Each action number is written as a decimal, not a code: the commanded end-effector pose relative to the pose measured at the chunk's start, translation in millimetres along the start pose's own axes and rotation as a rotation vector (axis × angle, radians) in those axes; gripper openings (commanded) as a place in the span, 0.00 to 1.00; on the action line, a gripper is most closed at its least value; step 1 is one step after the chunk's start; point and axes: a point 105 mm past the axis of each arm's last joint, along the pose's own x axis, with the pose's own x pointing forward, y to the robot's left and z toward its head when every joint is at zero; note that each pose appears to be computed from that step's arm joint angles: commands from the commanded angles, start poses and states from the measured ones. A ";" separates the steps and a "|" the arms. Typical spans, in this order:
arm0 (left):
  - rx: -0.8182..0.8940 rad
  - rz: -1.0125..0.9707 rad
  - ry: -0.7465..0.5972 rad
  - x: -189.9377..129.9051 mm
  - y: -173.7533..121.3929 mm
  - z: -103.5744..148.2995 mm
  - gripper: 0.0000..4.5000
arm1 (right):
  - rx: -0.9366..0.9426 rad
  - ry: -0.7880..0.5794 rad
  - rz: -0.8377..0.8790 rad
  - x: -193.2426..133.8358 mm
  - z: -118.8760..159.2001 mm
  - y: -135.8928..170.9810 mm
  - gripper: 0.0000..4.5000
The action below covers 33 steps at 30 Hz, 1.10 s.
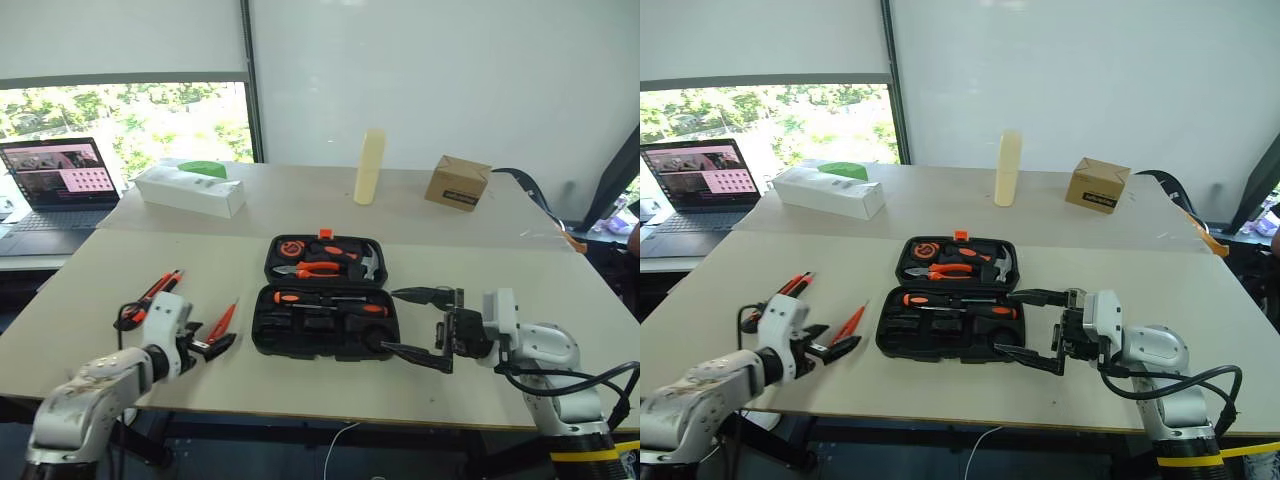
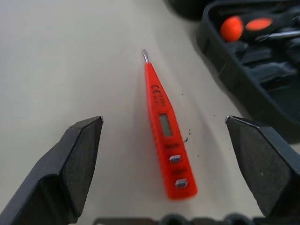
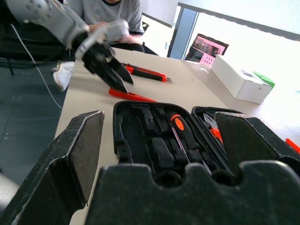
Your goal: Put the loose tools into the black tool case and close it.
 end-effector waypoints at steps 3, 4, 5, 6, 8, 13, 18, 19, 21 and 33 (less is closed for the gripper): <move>-0.028 0.022 0.084 11.3 -5.3 -13.5 0.67 | -0.038 -0.025 -0.010 1.1 14.7 -2.7 1.00; -0.033 0.016 0.080 12.4 -6.7 -12.6 0.56 | -0.038 -0.022 -0.012 0.5 14.6 -2.5 1.00; -0.044 0.002 0.071 13.1 -8.5 -10.1 0.49 | -0.040 -0.017 -0.015 -0.9 14.3 -2.1 1.00; -0.045 0.000 0.044 13.1 -6.4 -3.9 0.39 | -0.041 -0.006 -0.022 -3.6 13.6 -2.0 1.00; -0.033 -0.008 0.003 9.6 0.3 6.0 0.24 | -0.045 0.012 -0.036 -8.8 12.8 -0.8 1.00; 0.135 -0.249 -0.136 -9.9 2.4 50.8 0.10 | -0.044 0.050 -0.082 -22.9 14.2 3.2 1.00; 0.538 -0.730 -0.211 -17.5 -48.8 85.0 0.10 | -0.036 0.080 -0.107 -31.3 12.7 8.1 1.00; 0.588 -0.781 -0.197 -12.3 -55.0 88.8 0.10 | -0.036 0.084 -0.107 -31.6 12.4 9.2 1.00; 0.679 -0.872 -0.148 2.4 -69.6 93.2 0.10 | -0.036 0.086 -0.109 -31.0 12.4 10.6 1.00; 0.980 -0.845 0.103 73.8 -82.2 79.1 0.10 | -0.034 0.092 -0.152 -30.2 15.6 20.3 1.00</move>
